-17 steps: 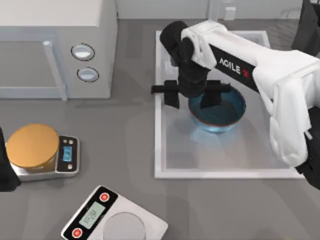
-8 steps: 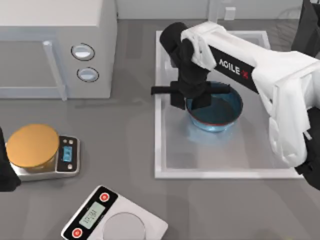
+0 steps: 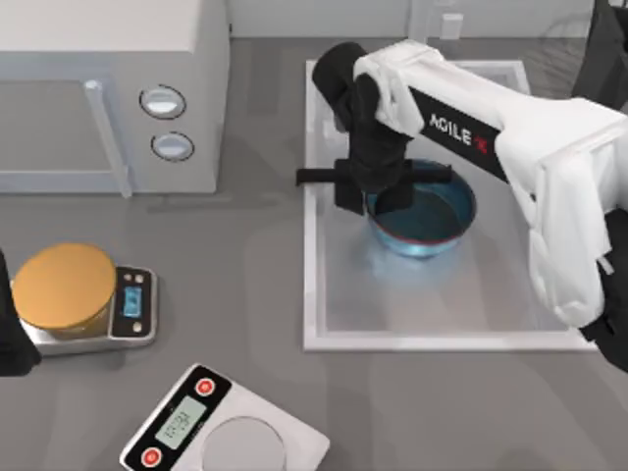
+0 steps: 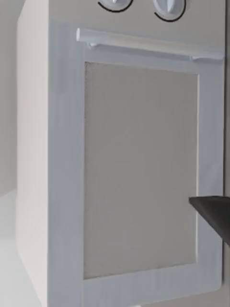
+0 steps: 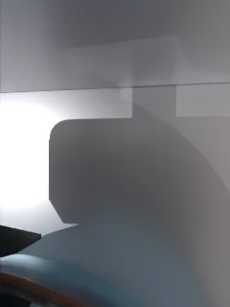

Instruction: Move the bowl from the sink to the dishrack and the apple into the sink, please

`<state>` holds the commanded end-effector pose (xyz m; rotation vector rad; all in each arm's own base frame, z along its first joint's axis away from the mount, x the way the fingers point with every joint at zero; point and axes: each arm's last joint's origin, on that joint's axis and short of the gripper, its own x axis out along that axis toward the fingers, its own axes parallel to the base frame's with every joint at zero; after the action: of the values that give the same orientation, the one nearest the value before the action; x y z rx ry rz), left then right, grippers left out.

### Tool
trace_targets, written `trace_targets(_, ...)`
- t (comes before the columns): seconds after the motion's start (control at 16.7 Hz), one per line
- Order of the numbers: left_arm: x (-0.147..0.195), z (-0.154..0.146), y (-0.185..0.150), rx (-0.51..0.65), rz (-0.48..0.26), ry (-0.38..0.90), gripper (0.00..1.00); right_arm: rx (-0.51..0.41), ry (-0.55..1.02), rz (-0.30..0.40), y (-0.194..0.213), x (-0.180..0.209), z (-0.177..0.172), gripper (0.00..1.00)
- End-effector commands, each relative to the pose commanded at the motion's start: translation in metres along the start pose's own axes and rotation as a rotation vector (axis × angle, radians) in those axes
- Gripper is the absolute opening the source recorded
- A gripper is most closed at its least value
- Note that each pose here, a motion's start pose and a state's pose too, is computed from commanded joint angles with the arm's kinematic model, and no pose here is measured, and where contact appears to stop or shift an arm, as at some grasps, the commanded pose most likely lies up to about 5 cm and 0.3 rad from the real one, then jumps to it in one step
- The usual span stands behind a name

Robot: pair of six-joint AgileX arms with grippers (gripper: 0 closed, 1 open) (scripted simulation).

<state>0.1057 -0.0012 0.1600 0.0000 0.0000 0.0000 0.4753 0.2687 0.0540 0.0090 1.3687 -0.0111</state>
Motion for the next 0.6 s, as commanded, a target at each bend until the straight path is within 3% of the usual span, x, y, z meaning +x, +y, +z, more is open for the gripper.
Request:
trace_targets(0.24,0.000,0.000,0.000,0.000,0.000,0.000,1.00,-0.003,0.010,-0.006,0.024,-0.057,-0.022,0.00)
trace_targets(0.6,0.000,0.000,0.000,0.000,0.000,0.000,1.00,0.001,-0.012,0.013,0.044,-0.227,-0.110,0.00)
